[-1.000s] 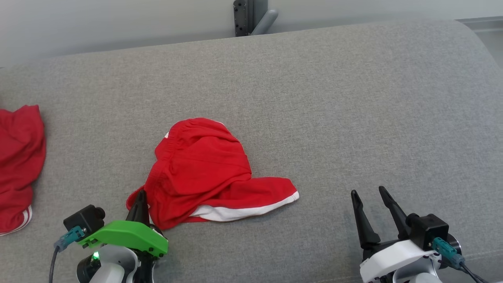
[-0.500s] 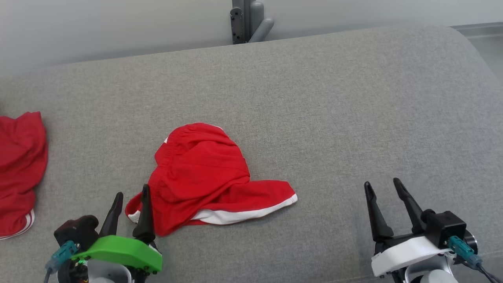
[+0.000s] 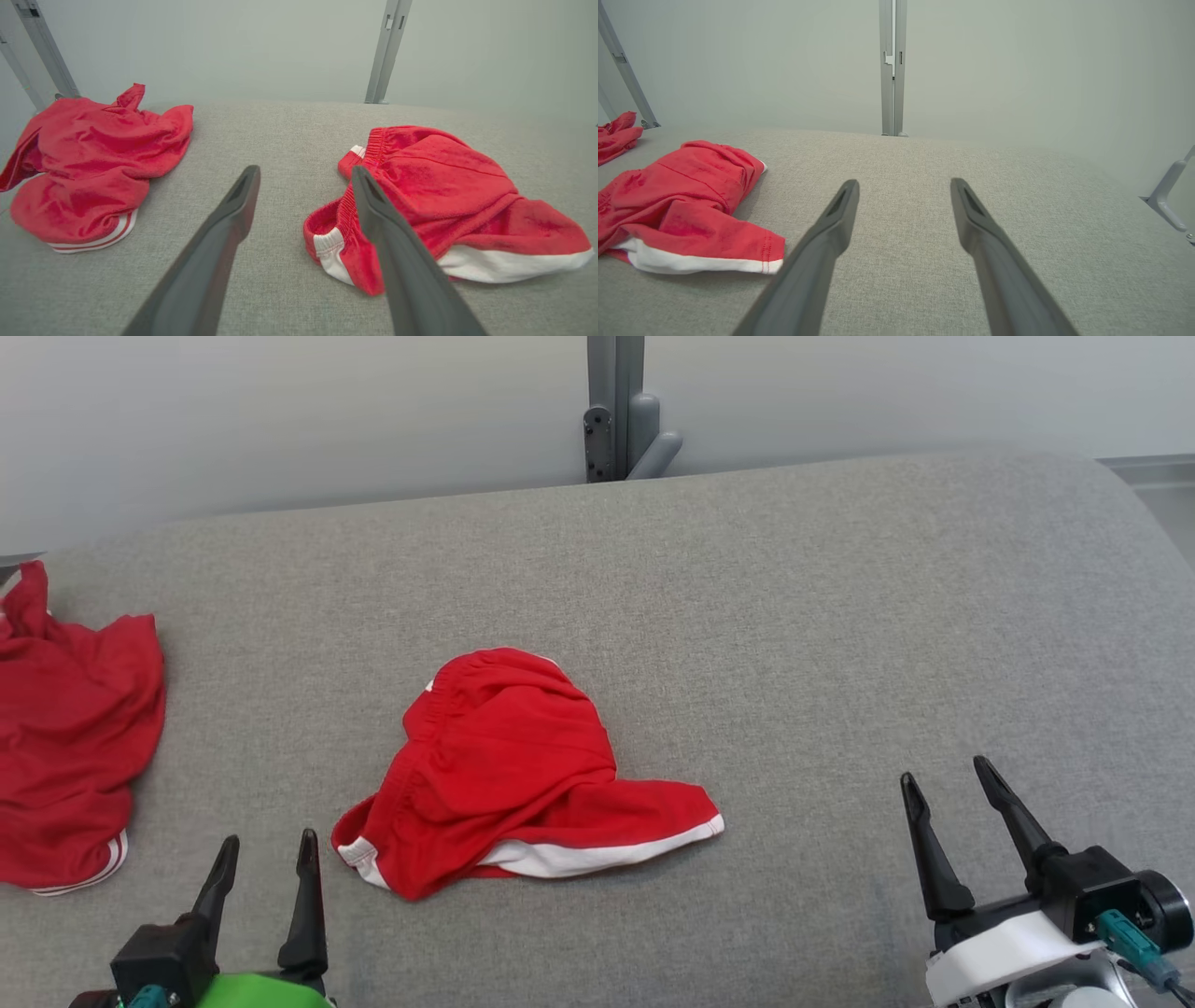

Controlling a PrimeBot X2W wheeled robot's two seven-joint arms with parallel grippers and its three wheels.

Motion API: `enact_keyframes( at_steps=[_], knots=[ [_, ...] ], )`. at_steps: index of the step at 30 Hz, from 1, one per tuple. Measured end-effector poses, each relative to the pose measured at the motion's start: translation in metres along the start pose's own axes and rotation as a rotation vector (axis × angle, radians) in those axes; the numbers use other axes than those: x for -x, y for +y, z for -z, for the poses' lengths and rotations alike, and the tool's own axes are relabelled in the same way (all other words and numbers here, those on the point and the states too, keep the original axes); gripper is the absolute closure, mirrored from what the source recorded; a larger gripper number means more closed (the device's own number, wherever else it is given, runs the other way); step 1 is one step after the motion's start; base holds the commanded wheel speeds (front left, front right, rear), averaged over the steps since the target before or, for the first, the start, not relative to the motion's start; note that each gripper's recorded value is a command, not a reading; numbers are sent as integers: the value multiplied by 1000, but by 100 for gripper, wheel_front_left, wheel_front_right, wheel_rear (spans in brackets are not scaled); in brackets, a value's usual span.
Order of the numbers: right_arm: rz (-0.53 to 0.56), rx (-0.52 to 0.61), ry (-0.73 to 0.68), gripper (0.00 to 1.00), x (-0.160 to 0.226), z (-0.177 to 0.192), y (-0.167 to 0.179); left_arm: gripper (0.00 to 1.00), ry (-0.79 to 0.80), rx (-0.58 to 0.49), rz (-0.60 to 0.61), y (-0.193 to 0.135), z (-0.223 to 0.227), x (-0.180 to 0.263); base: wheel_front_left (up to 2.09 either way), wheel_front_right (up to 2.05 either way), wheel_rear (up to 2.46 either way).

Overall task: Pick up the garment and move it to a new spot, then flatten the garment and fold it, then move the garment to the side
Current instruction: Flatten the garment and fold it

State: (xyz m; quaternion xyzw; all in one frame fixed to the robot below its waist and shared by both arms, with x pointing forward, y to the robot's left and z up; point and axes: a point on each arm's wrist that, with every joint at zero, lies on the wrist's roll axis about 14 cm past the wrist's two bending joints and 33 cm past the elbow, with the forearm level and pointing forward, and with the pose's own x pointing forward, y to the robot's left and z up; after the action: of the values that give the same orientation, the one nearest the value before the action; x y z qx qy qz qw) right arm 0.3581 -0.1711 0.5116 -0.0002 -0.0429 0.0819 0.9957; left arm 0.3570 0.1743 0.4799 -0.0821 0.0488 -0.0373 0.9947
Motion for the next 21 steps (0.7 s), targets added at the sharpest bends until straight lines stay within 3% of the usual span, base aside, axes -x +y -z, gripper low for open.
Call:
enact_keyframes(
  at_steps=[7,21],
  knots=[
    [34,-8,33,0,14,10,-4,0,-31,-102,-42,17,-1,23,0,0,0],
    [82,-41,110,0,28,36,-5,0,-25,-104,-22,18,13,39,0,0,0]
  ],
)
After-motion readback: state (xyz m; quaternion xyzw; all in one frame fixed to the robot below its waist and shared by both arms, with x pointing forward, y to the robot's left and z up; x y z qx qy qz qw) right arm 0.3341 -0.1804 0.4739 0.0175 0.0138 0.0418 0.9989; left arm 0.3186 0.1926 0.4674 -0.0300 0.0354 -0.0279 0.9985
